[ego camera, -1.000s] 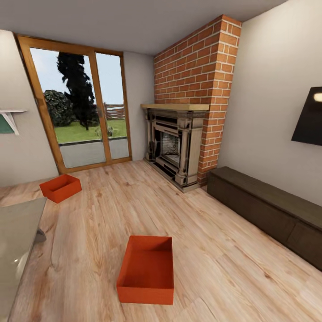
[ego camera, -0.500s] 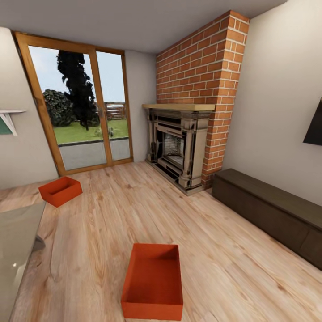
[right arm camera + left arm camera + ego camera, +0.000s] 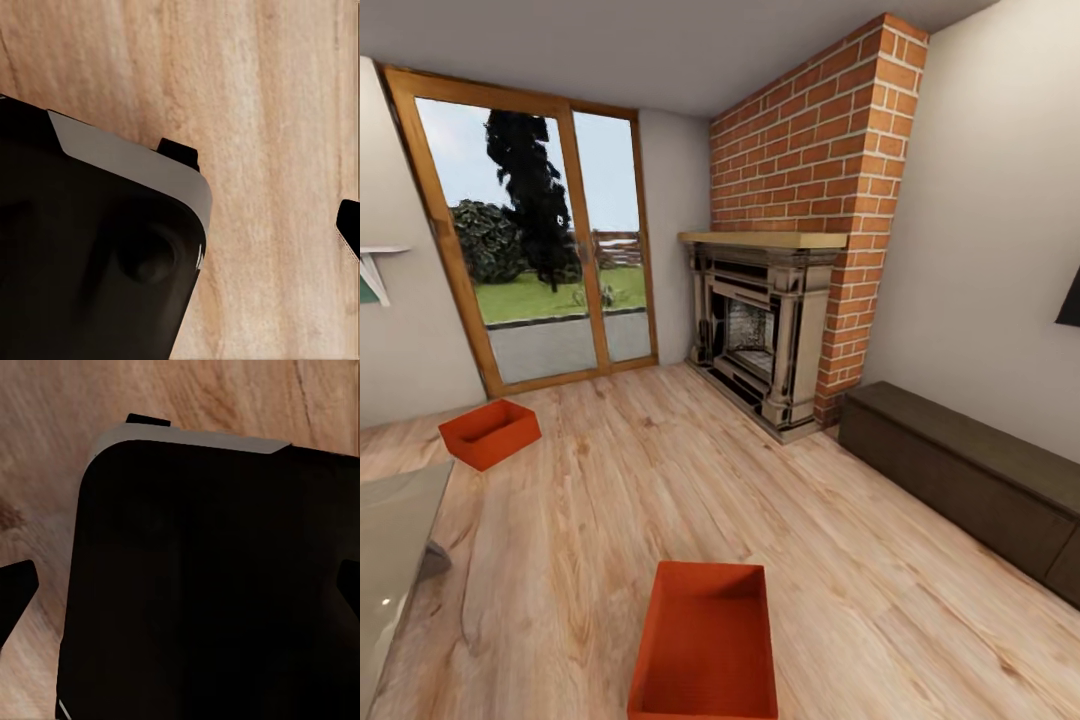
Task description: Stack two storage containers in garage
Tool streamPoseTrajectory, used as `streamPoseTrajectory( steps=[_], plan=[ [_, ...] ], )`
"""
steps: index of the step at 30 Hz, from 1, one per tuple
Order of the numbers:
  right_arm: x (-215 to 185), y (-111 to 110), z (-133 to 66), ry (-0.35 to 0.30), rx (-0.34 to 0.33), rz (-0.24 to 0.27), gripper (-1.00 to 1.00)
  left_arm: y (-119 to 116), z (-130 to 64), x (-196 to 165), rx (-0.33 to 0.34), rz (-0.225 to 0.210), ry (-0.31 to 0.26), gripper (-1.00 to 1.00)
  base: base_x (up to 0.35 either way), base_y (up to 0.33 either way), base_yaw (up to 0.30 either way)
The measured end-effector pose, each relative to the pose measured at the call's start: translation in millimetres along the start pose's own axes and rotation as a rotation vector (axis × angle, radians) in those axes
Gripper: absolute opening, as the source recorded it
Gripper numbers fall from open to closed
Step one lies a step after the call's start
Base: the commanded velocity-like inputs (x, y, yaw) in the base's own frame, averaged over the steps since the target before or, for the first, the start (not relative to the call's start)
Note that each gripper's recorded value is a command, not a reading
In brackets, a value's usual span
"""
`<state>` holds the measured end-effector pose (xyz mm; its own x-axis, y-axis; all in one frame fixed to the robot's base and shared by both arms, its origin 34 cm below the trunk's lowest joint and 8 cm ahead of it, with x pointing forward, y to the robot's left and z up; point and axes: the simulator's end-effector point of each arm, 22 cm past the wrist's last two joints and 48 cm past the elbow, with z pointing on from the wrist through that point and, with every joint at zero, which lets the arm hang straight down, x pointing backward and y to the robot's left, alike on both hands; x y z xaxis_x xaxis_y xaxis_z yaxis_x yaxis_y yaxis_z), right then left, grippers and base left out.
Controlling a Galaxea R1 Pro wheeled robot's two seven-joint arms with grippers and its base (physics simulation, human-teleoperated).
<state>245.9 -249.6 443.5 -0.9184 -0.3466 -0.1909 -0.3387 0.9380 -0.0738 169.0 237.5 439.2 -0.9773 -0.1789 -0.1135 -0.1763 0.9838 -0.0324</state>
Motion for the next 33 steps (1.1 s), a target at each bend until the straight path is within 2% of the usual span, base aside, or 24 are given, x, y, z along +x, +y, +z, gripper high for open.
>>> streamPoseTrajectory(
  steps=[19, 33],
  plan=[
    [0.0, 0.0, 0.0, 0.000, 0.000, 0.000, 1.00, 0.3, 0.0, 0.0, 0.000, 0.000, 0.000, 1.00, 0.200, 0.000, 0.000],
    [0.1, 0.0, 0.1, 0.001, 0.000, 0.000, 1.00, 1.2, 0.1, -0.3, -0.001, 0.000, 0.000, 1.00, 0.060, 0.000, 0.000]
  ],
)
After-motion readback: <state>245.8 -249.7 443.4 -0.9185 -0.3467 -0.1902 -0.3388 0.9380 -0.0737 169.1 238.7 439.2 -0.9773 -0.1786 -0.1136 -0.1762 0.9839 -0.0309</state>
